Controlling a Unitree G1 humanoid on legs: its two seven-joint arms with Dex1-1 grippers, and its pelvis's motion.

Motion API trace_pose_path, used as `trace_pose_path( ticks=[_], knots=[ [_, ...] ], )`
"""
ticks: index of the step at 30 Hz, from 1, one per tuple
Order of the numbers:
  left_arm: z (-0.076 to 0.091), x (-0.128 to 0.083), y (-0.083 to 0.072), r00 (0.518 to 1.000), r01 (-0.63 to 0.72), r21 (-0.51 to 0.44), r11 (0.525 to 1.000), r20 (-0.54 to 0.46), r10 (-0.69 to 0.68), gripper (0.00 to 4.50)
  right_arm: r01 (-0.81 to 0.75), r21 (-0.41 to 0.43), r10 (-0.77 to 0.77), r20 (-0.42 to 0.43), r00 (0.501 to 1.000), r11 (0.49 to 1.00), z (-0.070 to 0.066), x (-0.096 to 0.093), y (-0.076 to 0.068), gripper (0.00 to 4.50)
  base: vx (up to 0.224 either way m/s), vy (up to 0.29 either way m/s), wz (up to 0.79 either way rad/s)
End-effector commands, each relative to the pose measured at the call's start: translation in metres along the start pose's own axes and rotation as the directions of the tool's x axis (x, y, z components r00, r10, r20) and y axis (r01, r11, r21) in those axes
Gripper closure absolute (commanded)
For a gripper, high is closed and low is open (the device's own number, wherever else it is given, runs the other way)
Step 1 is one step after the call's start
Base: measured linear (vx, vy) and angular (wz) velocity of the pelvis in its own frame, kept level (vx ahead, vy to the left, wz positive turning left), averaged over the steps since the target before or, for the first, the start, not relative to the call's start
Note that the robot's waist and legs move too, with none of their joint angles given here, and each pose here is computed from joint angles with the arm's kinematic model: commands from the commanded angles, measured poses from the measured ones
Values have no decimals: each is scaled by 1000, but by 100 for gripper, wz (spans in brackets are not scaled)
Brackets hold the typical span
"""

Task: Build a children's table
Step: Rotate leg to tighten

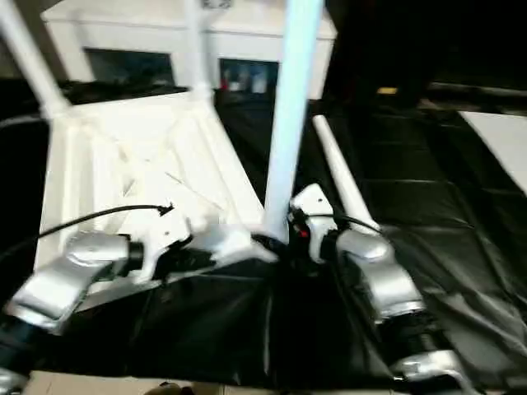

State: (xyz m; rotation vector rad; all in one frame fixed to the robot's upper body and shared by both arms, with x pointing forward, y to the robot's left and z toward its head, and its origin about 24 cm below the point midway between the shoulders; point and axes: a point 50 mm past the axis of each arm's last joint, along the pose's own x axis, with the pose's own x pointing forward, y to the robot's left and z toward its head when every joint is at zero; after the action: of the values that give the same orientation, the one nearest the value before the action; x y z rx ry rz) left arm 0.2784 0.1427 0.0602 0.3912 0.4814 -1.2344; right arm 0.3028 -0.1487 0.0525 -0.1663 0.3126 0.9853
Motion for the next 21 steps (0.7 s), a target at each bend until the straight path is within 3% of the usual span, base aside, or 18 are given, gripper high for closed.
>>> trace_pose_path(
  ticks=[1, 7, 9, 21],
  knots=[
    [-2, 2, -2, 998, 49, 14, 999, -27, -49, 450, 3, -23, -4, -18, 1000, 1000, 1, -7, -4, 6, 0, 0, 0],
    [0, 0, -2, 998, 58, 15, 998, -15, -58, 450, -43, -19, 42, -34, 999, 999, -1, -8, -4, 22, 0, 0, 0],
    [0, 0, -2, 998, 62, 15, 998, -14, -61, 450, -43, -15, 42, -29, 999, 999, -2, -9, -5, 56, 0, 0, 0],
    [-2, -1, -3, 998, 67, 10, 998, -17, -67, 450, -46, 31, 46, -16, 999, 998, -7, -8, -2, 149, 0, 0, 0]
  ],
)
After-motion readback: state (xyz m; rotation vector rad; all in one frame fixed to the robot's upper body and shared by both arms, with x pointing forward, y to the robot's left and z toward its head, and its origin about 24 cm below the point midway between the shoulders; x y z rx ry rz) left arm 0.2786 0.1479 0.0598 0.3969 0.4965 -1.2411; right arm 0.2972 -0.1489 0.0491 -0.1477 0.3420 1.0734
